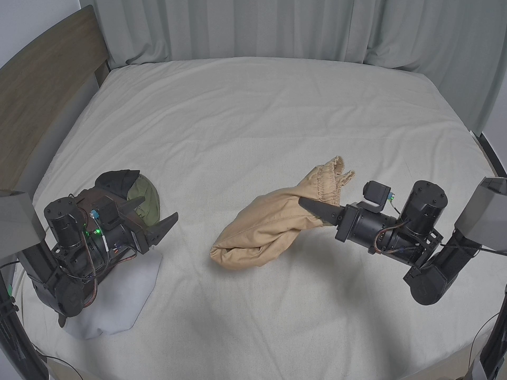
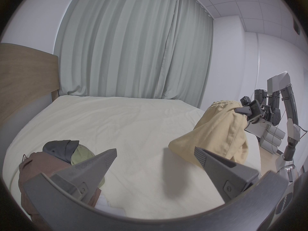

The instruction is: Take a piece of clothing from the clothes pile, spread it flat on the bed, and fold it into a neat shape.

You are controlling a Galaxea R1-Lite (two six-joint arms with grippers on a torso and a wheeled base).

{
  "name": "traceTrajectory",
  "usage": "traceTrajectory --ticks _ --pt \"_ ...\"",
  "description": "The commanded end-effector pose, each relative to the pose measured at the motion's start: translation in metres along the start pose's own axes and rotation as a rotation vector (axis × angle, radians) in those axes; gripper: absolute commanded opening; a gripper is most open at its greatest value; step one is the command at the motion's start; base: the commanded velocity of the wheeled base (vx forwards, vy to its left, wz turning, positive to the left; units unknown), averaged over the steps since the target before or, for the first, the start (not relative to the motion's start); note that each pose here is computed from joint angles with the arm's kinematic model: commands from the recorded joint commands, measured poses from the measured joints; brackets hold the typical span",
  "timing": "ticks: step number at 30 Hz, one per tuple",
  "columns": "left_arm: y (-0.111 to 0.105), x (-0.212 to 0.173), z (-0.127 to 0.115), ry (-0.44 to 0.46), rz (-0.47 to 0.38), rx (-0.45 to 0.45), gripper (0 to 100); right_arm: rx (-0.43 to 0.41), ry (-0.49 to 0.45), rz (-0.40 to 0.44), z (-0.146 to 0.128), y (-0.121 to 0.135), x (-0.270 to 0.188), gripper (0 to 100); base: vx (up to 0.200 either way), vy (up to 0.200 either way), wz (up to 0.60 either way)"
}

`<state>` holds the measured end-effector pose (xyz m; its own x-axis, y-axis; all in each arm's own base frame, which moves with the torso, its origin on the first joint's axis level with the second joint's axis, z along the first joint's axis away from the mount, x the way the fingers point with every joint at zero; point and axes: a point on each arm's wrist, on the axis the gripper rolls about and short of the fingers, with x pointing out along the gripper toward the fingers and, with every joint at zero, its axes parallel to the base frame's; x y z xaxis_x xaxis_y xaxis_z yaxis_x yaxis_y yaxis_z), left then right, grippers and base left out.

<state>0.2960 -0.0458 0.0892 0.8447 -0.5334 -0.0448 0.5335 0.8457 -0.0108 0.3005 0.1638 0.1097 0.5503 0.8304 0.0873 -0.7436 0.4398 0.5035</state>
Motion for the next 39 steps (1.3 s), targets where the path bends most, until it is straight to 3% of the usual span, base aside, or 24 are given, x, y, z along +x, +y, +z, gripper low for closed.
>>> traceTrajectory --ticks 1,16,22,39 --pt "0.000 0.000 -0.001 0.004 0.000 -0.001 100 -0.007 -0.014 -0.002 0.002 -0.009 0.007 0 0.000 0.000 0.00" --pt "0.000 0.000 -0.001 0.004 0.000 -0.003 100 -0.022 -0.058 0.028 0.013 -0.034 0.029 0 0.000 0.000 0.00" --pt "0.000 0.001 -0.001 0.004 0.000 -0.003 100 0.026 -0.086 0.056 0.024 -0.041 0.042 0 0.000 0.000 0.00" --pt "0.000 0.001 -0.004 0.013 -0.005 -0.008 100 0.031 -0.093 0.022 0.050 -0.068 0.072 0 0.000 0.000 0.00"
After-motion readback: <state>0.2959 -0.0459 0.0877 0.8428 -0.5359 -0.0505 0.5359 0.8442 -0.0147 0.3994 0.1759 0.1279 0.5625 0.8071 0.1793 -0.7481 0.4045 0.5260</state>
